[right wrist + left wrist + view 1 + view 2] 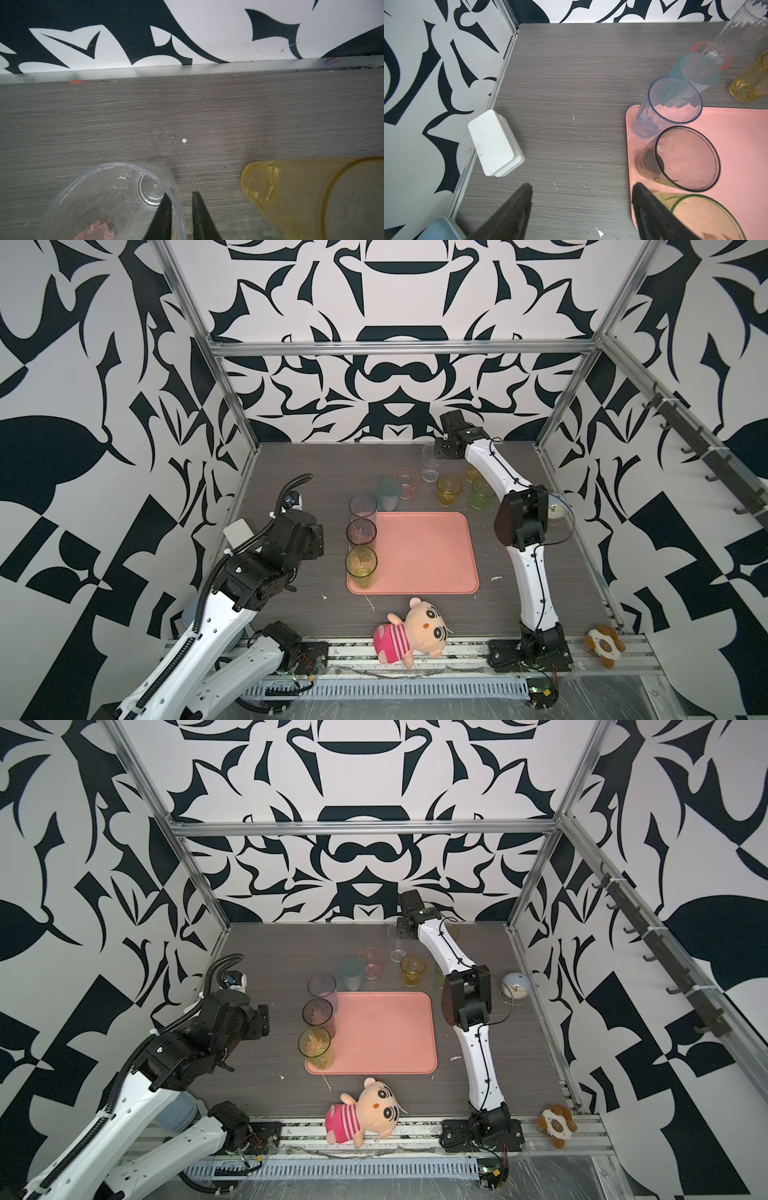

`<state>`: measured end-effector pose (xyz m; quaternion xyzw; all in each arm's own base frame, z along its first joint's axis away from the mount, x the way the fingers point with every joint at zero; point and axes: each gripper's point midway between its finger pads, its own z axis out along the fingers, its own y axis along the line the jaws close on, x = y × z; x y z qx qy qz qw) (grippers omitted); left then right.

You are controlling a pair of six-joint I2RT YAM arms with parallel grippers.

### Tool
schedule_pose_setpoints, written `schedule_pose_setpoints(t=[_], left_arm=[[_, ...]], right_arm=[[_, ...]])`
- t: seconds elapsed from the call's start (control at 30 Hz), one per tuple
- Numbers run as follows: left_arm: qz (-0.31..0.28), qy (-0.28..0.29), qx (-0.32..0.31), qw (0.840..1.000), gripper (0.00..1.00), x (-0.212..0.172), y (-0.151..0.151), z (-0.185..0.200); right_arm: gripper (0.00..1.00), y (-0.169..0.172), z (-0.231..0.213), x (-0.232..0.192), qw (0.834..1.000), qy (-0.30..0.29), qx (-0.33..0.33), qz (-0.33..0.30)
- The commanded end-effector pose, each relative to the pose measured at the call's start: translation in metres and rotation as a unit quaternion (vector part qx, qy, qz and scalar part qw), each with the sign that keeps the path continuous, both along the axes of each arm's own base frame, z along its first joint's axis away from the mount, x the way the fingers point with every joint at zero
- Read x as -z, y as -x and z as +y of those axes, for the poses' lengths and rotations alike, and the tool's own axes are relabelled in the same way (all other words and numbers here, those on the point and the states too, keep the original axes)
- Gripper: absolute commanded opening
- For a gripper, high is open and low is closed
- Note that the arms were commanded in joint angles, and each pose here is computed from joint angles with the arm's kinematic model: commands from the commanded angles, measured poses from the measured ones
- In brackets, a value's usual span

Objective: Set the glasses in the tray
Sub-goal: 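Lower the right gripper around the clear glass and close it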

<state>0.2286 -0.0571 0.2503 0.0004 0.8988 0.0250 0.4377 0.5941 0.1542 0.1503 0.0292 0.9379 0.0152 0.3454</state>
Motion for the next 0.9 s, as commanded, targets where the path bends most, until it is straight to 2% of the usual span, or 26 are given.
schedule_pose_setpoints(t=[0.0,0.33,0.53,0.63,0.87], left_arm=[[0.000,-0.001,0.001,1.000,0.79,0.003,0.002,0.002],[0.003,0.002,0.007,1.000,0.79,0.004,0.002,-0.001],[0.004,0.005,0.010,1.000,0.79,0.004,0.002,-0.002],[0.004,0.005,0.010,1.000,0.79,0.005,0.002,-0.003],[0.004,0.006,0.011,1.000,0.79,0.004,0.002,-0.003]], right_arm=[[0.15,-0.006,0.001,-0.020,1.000,-0.023,0.001,-0.020],[0.14,-0.007,0.000,-0.018,0.999,-0.035,0.001,-0.017],[0.21,-0.007,0.000,-0.016,0.999,-0.039,0.002,-0.013],[0.21,-0.007,0.003,-0.013,0.999,-0.044,0.000,-0.010],[0.16,-0.007,0.004,-0.013,0.999,-0.049,-0.001,-0.009]])
